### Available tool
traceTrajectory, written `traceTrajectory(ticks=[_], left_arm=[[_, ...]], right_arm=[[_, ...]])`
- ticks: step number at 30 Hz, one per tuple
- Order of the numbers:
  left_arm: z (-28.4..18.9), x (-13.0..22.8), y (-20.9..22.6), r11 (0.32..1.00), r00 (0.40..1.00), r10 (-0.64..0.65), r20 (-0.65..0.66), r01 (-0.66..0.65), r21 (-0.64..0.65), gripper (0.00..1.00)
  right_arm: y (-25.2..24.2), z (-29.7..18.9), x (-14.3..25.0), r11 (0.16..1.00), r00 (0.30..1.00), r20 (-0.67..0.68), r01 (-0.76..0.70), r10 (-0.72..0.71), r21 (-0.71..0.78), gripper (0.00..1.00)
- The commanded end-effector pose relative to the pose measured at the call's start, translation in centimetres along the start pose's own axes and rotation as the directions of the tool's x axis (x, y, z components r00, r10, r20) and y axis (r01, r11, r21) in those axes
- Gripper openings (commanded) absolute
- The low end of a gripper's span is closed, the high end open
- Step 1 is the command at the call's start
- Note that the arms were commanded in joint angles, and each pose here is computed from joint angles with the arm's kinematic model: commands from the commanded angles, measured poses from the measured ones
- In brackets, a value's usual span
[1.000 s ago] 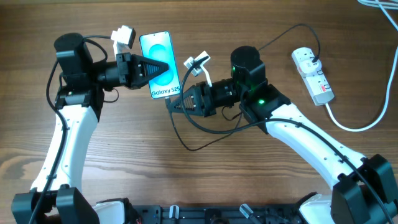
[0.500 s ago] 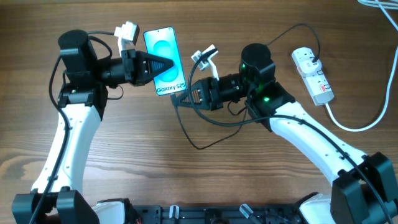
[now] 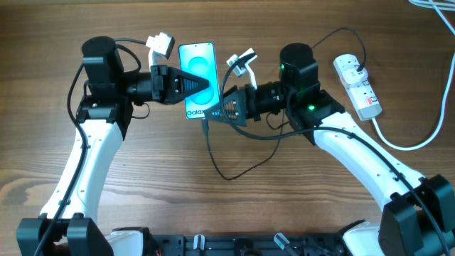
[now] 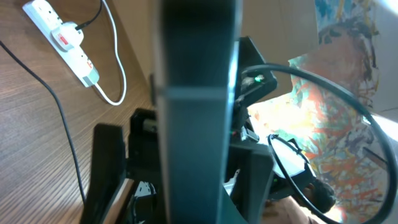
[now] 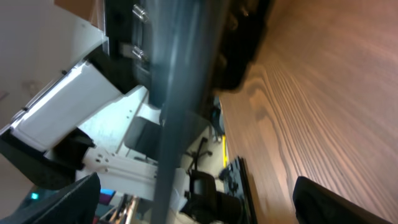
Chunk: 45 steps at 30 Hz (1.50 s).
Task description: Plug charger to phone and switch on socket
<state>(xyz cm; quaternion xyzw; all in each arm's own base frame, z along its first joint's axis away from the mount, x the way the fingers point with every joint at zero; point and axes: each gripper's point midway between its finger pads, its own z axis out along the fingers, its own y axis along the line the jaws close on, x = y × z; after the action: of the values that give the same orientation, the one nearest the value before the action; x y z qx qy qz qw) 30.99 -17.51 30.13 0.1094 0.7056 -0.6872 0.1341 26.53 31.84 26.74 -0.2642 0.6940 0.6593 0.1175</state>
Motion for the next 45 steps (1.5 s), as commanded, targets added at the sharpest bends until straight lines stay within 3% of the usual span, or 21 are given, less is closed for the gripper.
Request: traceTrajectory(ticks=[1, 6, 9, 12, 15, 17, 21, 23, 27, 35, 38, 41, 43, 45], left_arm=[[-0.1, 0.0, -0.6, 0.999, 0.999, 0.054, 0.011, -0.054, -0.007, 0.04], [-0.2, -1.2, 0.6, 0.997, 0.996, 0.034, 0.083, -0.028, -0.076, 0.04], [-0.3, -1.3, 0.9, 0.996, 0.995, 0.018, 0.094, -0.010, -0.086, 0.04], [-0.3, -1.3, 0.9, 0.996, 0.996, 0.004, 0.094, 0.004, -0.084, 0.04], [-0.3, -1.3, 0.9, 0.996, 0.996, 0.004, 0.094, 0.004, -0.084, 0.04], [-0.3, -1.3, 0.9, 0.996, 0.995, 0.004, 0.095, 0.004, -0.085, 0.04], [-1.2, -1.7, 1.1, 0.996, 0.993, -0.015, 0.121, 0.027, -0.090, 0.04], [-1.9, -2.0, 1.1, 0.994, 0.989, -0.047, 0.139, 0.060, -0.087, 0.04], [-2.0, -1.8, 1.0, 0.995, 0.990, -0.049, 0.129, 0.059, -0.076, 0.04], [-2.0, -1.6, 0.8, 0.996, 0.992, -0.050, 0.117, 0.058, -0.067, 0.04], [-2.0, -1.6, 0.8, 0.996, 0.992, -0.050, 0.117, 0.058, -0.067, 0.04], [-2.0, -1.6, 0.8, 0.996, 0.992, -0.049, 0.117, 0.057, -0.067, 0.04], [-2.0, -1.6, 0.8, 0.996, 0.992, -0.050, 0.117, 0.058, -0.067, 0.04], [-2.0, -1.6, 0.8, 0.996, 0.992, -0.050, 0.118, 0.058, -0.067, 0.04]], right_arm=[[1.0, 0.0, 1.3, 0.994, 0.994, -0.060, 0.086, -0.090, -0.060, 0.99], [1.7, 1.3, 2.9, 0.992, 0.989, -0.113, 0.083, -0.094, -0.096, 0.88], [1.9, 2.0, 3.3, 0.992, 0.987, -0.126, 0.083, -0.095, -0.098, 0.70], [1.2, 2.2, 2.8, 0.998, 0.993, -0.105, 0.051, -0.056, -0.048, 0.59], [0.7, 2.2, 2.4, 1.000, 0.996, -0.084, 0.017, -0.018, -0.015, 0.43], [0.6, 2.3, 2.3, 1.000, 0.997, -0.079, 0.015, -0.016, -0.008, 0.42], [-0.2, 1.8, 1.5, 0.999, 0.999, -0.041, -0.015, 0.016, 0.034, 0.53], [-0.3, 1.6, 1.2, 0.999, 0.999, -0.032, -0.022, 0.024, 0.040, 0.53], [-0.1, 1.6, 1.0, 0.999, 1.000, -0.025, -0.001, 0.002, 0.034, 0.42], [-0.1, 1.2, -0.1, 0.999, 1.000, 0.010, 0.025, -0.025, 0.039, 0.40], [-0.5, 0.3, -0.6, 0.998, 0.999, 0.031, 0.019, -0.021, 0.052, 0.28], [-0.6, 0.2, -0.7, 0.998, 0.999, 0.033, 0.012, -0.014, 0.054, 0.26], [-0.5, 0.2, -0.7, 0.999, 0.999, 0.032, -0.001, -0.001, 0.051, 0.11], [-0.5, 0.3, -0.6, 0.999, 0.999, 0.029, -0.016, 0.015, 0.048, 0.04]])
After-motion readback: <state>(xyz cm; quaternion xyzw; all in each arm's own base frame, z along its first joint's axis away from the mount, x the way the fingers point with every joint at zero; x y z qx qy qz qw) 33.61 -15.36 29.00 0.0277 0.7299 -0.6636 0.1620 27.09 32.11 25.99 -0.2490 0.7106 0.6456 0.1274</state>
